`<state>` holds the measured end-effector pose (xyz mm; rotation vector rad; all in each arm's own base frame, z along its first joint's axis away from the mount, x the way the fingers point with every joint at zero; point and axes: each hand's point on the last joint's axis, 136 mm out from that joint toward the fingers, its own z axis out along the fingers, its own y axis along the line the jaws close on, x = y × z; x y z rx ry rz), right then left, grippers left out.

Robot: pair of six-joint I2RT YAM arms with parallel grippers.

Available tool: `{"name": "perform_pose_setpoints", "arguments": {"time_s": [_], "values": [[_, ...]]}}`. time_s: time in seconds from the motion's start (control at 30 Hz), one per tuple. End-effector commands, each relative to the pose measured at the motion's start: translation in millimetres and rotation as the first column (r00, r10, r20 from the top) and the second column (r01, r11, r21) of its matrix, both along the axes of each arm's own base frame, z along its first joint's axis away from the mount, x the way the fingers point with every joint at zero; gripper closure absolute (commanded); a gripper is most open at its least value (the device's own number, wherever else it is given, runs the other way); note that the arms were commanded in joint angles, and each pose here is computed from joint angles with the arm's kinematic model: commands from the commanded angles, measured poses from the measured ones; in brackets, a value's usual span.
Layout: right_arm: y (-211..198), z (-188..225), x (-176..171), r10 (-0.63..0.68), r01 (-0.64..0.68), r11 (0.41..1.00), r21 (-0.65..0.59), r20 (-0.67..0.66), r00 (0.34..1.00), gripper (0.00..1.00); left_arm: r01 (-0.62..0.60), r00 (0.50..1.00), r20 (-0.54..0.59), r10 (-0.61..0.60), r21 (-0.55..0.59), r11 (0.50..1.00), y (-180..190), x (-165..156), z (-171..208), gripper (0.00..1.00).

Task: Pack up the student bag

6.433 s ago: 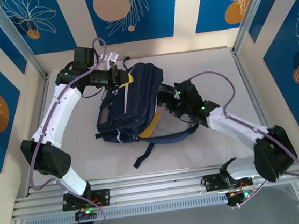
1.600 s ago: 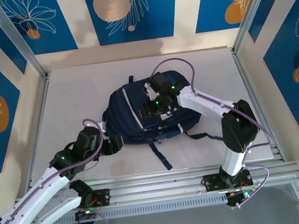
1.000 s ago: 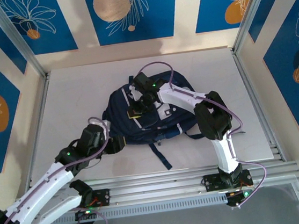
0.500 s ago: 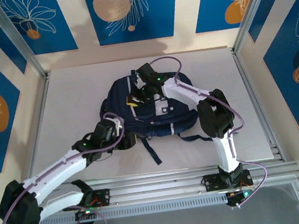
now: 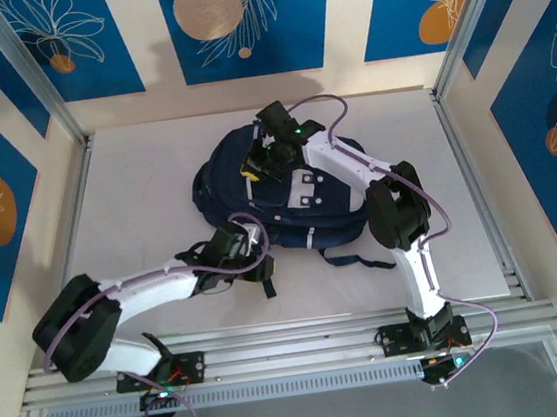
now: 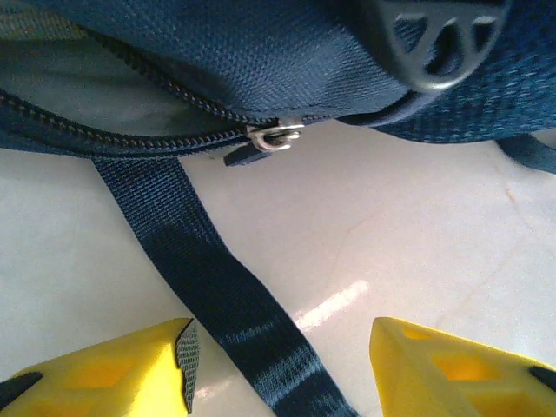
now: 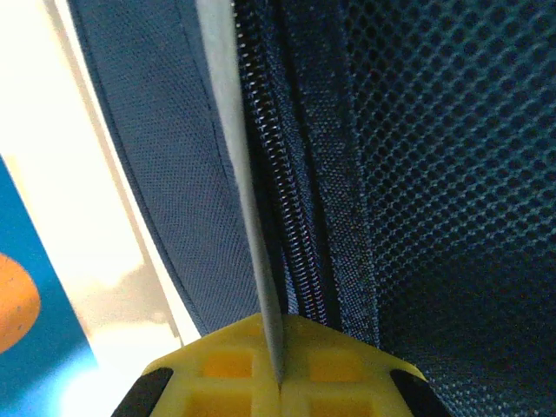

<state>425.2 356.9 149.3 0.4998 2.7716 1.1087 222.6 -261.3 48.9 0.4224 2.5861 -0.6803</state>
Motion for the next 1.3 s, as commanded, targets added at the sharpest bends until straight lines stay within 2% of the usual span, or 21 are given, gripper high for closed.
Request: {"name": "perform_pose_setpoints", "arguments": {"time_s": [0.0,0.2,0.43,0.57,0.73,0.83,1.0,1.27], "values": [[-38.4,-31.7,20.4,-0.123,0.116,0.989,-0.092,-0.079,0.989,1.0,-0.014,0.996,0.089,0.011,0.028,1.0,-6.7,21.3,12.5,0.43],[-49.1,-55.7,32.0,-0.148,0.139,0.988,-0.068,-0.149,0.978,1.0,-0.048,0.991,0.126,0.036,0.094,0.994,-8.3,40.7,11.2,0.41],[-61.5,-73.1,43.7,-0.184,0.175,0.983,-0.06,-0.19,0.964,1.0,-0.028,0.997,0.069,0.024,0.057,0.998,-31.1,47.5,1.3,0.36],[-72.3,-89.5,49.1,-0.201,0.184,0.978,-0.098,-0.211,0.957,1.0,-0.048,0.995,0.091,0.044,0.037,0.998,-30.7,50.8,16.1,0.37],[-83.4,-109.5,51.0,-0.184,0.148,0.972,-0.182,-0.199,0.963,1.0,-0.095,0.98,0.176,0.088,0.031,0.995,-14.3,53.0,51.5,0.43],[-87.5,-120.7,49.0,-0.18,0.137,0.967,-0.213,-0.199,0.963,1.0,-0.122,0.977,0.18,0.116,0.023,0.992,-11.8,56.1,57.0,0.45],[-87.7,-129.0,46.0,-0.177,0.131,0.968,-0.214,-0.212,0.961,1.0,-0.095,0.99,0.107,0.094,0.0,0.995,-33.5,59.7,39.8,0.4],[-89.3,-128.8,46.3,-0.178,0.132,0.969,-0.21,-0.217,0.96,1.0,-0.064,0.993,0.104,0.06,0.034,0.997,-48.6,72.8,19.8,0.47]]}}
